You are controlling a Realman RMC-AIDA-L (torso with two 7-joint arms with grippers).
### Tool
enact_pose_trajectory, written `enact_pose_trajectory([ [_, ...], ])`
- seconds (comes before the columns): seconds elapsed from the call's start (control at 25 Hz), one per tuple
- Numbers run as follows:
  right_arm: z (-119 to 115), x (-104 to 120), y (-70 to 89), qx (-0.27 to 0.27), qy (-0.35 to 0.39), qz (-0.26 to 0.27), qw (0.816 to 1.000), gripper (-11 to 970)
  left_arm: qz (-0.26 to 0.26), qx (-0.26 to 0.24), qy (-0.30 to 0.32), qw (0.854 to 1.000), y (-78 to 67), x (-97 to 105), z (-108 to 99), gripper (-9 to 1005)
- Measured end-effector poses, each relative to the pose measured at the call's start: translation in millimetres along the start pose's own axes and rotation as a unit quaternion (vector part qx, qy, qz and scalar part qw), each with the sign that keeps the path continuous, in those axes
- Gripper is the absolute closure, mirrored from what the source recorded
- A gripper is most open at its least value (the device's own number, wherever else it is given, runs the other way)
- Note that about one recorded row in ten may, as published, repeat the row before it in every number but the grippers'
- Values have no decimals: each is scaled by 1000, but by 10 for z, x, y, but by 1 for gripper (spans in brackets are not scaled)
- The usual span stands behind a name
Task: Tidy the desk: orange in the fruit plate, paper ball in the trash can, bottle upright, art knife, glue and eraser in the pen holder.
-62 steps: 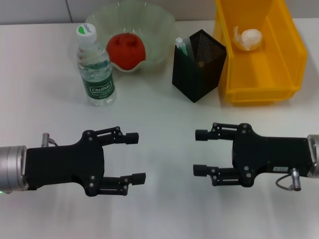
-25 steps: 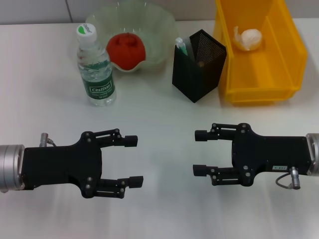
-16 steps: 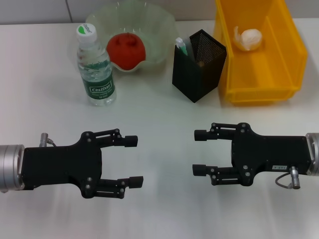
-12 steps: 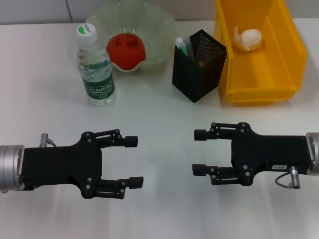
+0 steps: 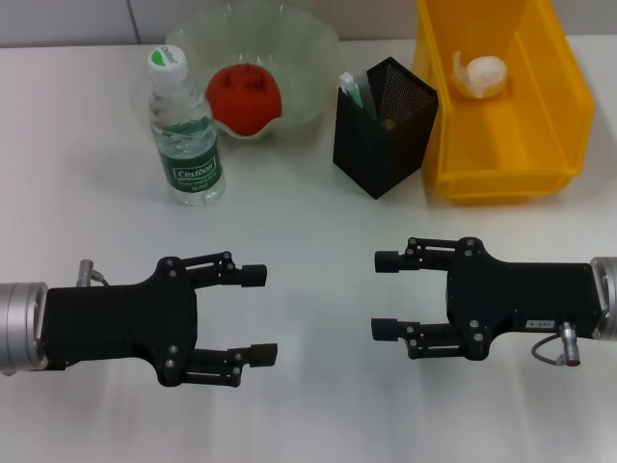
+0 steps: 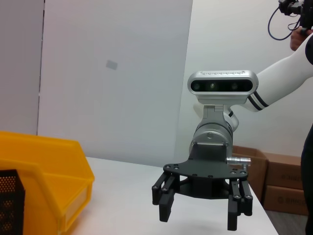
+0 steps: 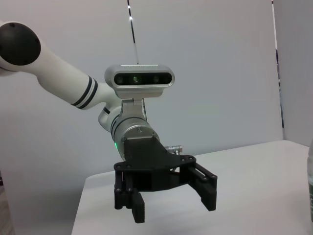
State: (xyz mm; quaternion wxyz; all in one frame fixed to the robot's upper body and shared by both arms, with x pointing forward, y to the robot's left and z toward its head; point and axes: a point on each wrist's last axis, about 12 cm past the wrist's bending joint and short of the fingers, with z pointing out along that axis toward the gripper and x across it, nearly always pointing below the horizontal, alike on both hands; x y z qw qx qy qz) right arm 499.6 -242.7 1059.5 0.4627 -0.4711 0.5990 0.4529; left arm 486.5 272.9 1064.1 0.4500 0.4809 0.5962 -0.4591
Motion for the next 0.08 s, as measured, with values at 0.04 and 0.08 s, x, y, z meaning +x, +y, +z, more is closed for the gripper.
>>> enact_pose_trajectory([
  [0.04,1,0,0,0,0,0,1000,229,0,0,0,1000,0,0,0,169],
  [0.08,1,0,0,0,0,0,1000,229,0,0,0,1000,0,0,0,169],
])
